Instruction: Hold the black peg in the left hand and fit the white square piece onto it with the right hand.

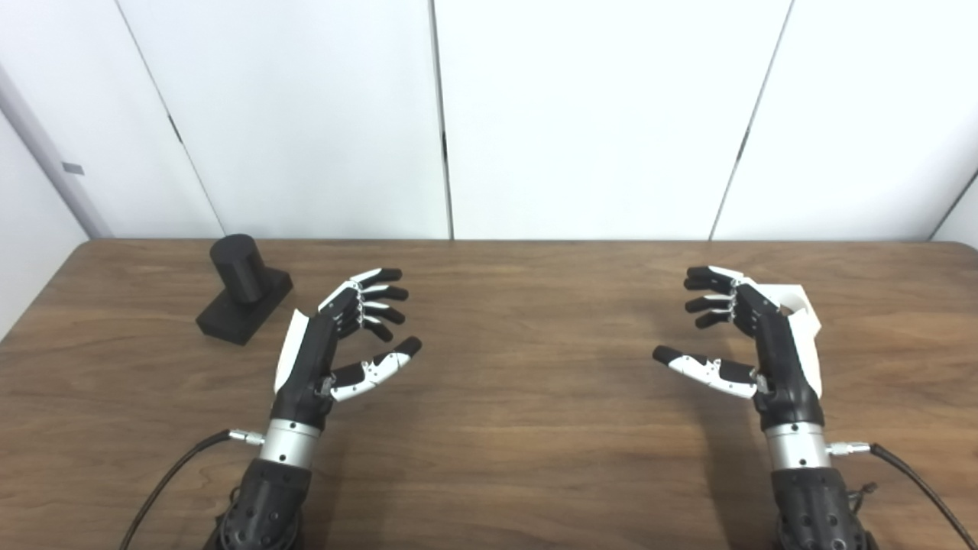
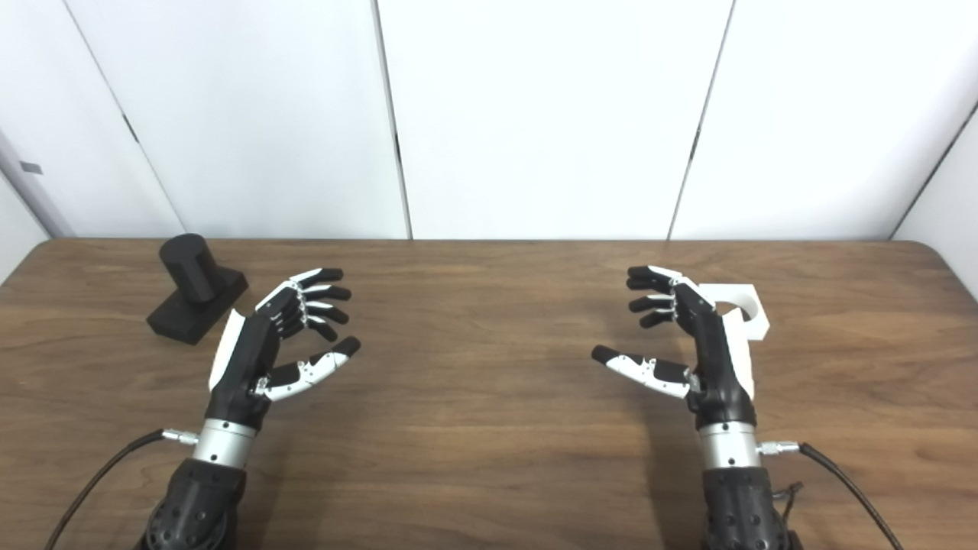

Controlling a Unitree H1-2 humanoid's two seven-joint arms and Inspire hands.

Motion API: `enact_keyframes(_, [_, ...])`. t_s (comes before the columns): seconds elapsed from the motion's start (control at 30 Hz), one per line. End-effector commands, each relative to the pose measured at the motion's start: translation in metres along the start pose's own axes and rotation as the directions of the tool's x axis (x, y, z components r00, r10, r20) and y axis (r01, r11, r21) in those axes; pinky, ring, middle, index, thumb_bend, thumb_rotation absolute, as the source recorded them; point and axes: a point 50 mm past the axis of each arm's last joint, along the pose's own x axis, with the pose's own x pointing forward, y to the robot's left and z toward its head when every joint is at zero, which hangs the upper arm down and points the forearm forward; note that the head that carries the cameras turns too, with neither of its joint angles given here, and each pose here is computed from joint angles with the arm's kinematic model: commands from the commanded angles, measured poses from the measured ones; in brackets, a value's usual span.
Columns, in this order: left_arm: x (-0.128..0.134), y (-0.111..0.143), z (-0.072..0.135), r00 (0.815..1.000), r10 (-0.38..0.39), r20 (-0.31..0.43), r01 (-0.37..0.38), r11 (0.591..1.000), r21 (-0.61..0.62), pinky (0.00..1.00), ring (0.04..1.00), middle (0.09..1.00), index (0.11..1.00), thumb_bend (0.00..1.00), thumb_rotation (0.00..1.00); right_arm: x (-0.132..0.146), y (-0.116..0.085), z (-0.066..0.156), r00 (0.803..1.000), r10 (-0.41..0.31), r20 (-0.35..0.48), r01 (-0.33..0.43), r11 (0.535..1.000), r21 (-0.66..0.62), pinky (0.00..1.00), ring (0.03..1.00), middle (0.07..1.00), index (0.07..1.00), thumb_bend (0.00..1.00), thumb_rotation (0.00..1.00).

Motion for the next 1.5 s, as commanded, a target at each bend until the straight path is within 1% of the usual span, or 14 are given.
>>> enact_keyframes(0.0, [0.012,0.004,0.011,0.997,0.002,0.077,-0.004,1.0,0.017,0.47,0.598,0.701,0.772,0.61,0.05,0.011,-0.005,0.014,0.995,-0.02,0.093,0.019,1.0,0.011,0.51,0.602,0.691,0.701,0.65,0.0])
enact_keyframes(0.27, [0.013,0.004,0.011,0.997,0.006,0.072,-0.007,1.0,0.016,0.47,0.594,0.695,0.766,0.61,0.03,0.011,-0.004,0.015,0.995,-0.022,0.095,0.021,1.0,0.012,0.51,0.599,0.69,0.697,0.65,0.0])
enact_keyframes(0.47, [0.014,0.001,0.011,0.997,0.0,0.075,-0.001,1.0,0.013,0.47,0.601,0.694,0.767,0.62,0.04,0.012,-0.007,0.013,0.996,-0.022,0.085,0.022,1.0,0.005,0.51,0.603,0.688,0.699,0.65,0.0])
enact_keyframes(0.57, [0.015,-0.007,0.011,0.996,-0.011,0.084,0.008,1.0,0.03,0.47,0.598,0.686,0.769,0.6,0.07,0.012,-0.015,0.011,0.996,-0.019,0.087,0.019,1.0,-0.009,0.51,0.598,0.689,0.706,0.64,0.0])
enact_keyframes(0.63, [0.016,-0.015,0.011,0.997,-0.012,0.079,0.011,1.0,0.017,0.47,0.6,0.684,0.774,0.6,0.08,0.012,-0.021,0.01,0.996,-0.012,0.087,0.013,1.0,-0.009,0.51,0.597,0.695,0.713,0.63,0.0])
enact_keyframes(0.73, [0.017,-0.028,0.013,0.998,-0.007,0.066,0.008,1.0,-0.01,0.49,0.604,0.688,0.771,0.61,0.05,0.012,-0.03,0.008,0.998,-0.015,0.068,0.014,1.0,0.015,0.53,0.615,0.707,0.719,0.61,0.0])
enact_keyframes(0.8, [0.019,-0.036,0.013,0.998,-0.006,0.063,0.007,1.0,-0.014,0.49,0.605,0.692,0.771,0.61,0.02,0.012,-0.033,0.011,0.998,-0.02,0.061,0.019,0.999,0.026,0.54,0.624,0.714,0.72,0.6,0.0])
enact_keyframes(0.87, [0.02,-0.042,0.013,0.998,-0.005,0.059,0.005,1.0,-0.009,0.48,0.604,0.694,0.771,0.61,0.04,0.012,-0.035,0.013,0.998,-0.022,0.065,0.02,0.999,0.032,0.53,0.627,0.719,0.722,0.58,0.0])
enact_keyframes(0.93, [0.021,-0.045,0.014,0.998,-0.001,0.059,0.002,1.0,-0.005,0.47,0.598,0.689,0.768,0.61,0.04,0.013,-0.037,0.013,0.998,-0.02,0.059,0.018,0.999,0.03,0.5,0.614,0.701,0.709,0.57,0.0])
enact_keyframes(1.07, [0.022,-0.046,0.014,0.997,0.013,0.07,-0.012,1.0,-0.005,0.47,0.593,0.682,0.753,0.62,0.05,0.014,-0.037,0.014,0.998,-0.015,0.057,0.013,0.999,0.033,0.47,0.596,0.683,0.702,0.57,0.0])
enact_keyframes(1.2, [0.023,-0.045,0.016,0.997,0.024,0.071,-0.024,1.0,-0.008,0.47,0.596,0.683,0.736,0.62,0.03,0.013,-0.035,0.017,0.998,-0.015,0.06,0.013,0.999,0.046,0.46,0.592,0.677,0.686,0.57,0.0])
enact_keyframes(1.37, [0.025,-0.044,0.019,0.996,0.016,0.085,-0.015,1.0,-0.013,0.47,0.598,0.666,0.685,0.62,0.02,0.012,-0.034,0.023,0.998,-0.01,0.054,0.008,0.999,0.042,0.46,0.594,0.674,0.675,0.57,0.0])
enact_keyframes(1.47, [0.029,-0.037,0.023,0.994,0.024,0.106,-0.027,0.999,0.023,0.46,0.594,0.663,0.655,0.63,0.02,0.012,-0.034,0.025,0.999,-0.011,0.049,0.009,0.999,0.042,0.46,0.588,0.671,0.67,0.57,0.0])
